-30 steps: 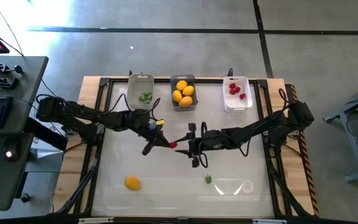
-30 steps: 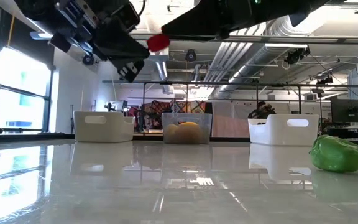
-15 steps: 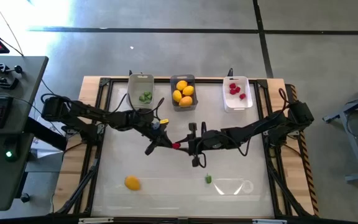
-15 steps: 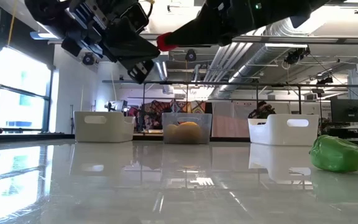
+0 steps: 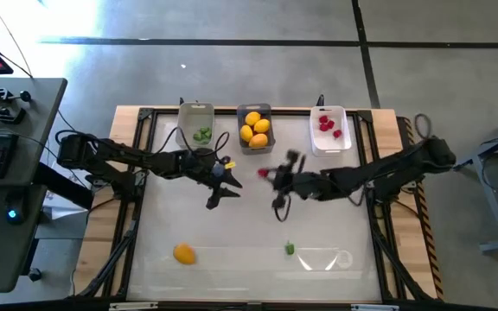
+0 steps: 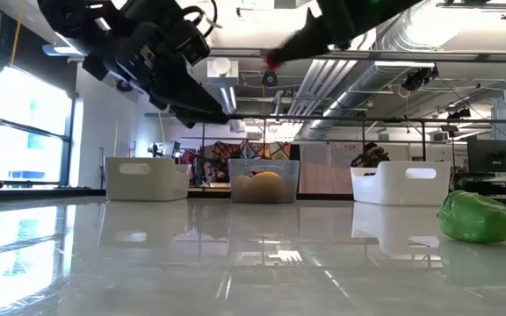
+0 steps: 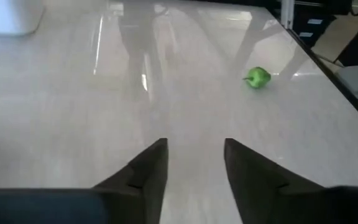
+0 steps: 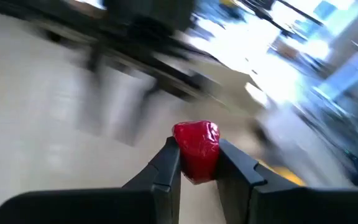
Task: Sort produce into baskets
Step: Put the red bell pepper into the white bin
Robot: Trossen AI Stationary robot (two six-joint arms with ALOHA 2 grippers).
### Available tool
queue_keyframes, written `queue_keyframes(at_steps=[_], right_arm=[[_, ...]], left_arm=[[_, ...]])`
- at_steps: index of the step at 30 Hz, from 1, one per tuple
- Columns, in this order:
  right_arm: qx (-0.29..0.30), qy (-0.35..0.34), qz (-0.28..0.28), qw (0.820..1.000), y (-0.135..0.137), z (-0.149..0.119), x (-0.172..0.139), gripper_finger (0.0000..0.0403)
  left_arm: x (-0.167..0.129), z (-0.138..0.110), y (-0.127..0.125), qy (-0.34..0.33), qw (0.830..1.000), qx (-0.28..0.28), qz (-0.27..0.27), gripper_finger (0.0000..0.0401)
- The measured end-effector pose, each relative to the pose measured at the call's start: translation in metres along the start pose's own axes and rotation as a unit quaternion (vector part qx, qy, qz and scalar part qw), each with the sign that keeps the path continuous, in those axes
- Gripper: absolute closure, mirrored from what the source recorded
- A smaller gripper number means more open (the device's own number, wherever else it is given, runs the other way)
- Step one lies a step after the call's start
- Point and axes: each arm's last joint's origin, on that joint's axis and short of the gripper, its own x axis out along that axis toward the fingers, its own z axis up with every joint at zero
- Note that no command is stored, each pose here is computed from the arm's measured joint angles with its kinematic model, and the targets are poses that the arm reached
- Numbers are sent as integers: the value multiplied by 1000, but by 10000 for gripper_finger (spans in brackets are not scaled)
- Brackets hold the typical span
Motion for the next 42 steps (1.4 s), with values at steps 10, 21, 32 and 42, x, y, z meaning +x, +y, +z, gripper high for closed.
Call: queue_keyframes(at_steps=[10,21,32,42], right_arm=[[154,231,-237,931,-109,-56,-22,340],[302,355,-256,847,-201,-136,-6,340],[356,425,-201,808,-220,-182,10,340],[331,449,-177,811,-219,-175,10,246]], left_arm=[[-1,1,0,-48,998,35,10,223],[-1,2,1,-60,997,41,24,223],[-1,2,0,-60,997,41,24,224],[-1,2,0,-60,997,43,24,224]])
